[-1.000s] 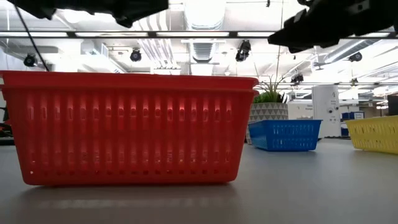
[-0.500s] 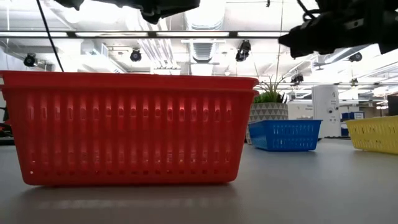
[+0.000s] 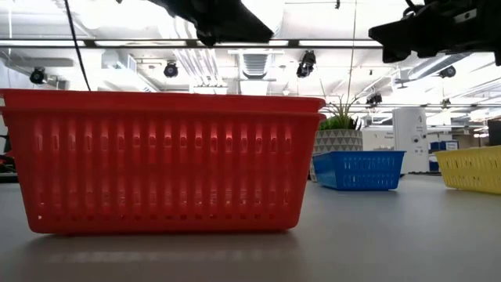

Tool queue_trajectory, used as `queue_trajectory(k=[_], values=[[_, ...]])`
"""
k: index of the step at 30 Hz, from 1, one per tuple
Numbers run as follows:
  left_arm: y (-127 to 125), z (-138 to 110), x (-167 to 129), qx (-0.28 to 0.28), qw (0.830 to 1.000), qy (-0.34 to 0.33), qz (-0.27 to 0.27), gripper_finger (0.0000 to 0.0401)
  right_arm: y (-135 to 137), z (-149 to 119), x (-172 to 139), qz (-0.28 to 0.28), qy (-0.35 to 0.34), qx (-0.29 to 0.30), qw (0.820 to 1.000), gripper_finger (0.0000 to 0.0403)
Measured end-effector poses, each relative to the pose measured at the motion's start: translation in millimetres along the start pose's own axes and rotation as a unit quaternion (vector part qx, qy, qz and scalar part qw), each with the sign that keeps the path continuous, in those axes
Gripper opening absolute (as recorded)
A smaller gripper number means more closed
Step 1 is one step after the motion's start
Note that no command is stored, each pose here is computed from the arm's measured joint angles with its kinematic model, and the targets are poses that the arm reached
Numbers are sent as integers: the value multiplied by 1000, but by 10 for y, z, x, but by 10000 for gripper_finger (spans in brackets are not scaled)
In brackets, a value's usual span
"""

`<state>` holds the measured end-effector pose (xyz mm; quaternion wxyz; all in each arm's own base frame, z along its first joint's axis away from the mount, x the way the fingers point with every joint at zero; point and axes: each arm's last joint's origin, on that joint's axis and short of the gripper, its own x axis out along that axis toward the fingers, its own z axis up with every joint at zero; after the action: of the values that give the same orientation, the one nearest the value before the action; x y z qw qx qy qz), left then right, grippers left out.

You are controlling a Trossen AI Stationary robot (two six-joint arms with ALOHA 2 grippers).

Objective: Stack baskets by color
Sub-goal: Stack the blue basket on top of the blue basket

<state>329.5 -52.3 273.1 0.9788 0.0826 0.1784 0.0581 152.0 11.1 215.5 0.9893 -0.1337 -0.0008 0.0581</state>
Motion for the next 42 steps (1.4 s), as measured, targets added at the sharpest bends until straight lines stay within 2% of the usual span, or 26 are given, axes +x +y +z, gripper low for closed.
queue_trajectory(k=[7, 17, 27, 34, 42], values=[[-95, -26, 396, -5, 999, 24, -21, 63, -27, 107, 15, 9, 29, 6, 1000, 9], [-224, 49, 947, -5, 999, 29, -33, 63, -25, 113, -51, 17, 56, -4, 998, 9], [-216, -30, 1410, -24, 998, 37, -32, 63, -52, 282, -428, -4, -14, -7, 1000, 9], [-188, -184, 1630, -25, 997, 56, -38, 63, -48, 279, -501, -4, -15, 3, 1000, 9], [-120, -308, 1735, -29, 996, 70, -52, 74, -46, 271, -499, -3, -10, 3, 1000, 9]])
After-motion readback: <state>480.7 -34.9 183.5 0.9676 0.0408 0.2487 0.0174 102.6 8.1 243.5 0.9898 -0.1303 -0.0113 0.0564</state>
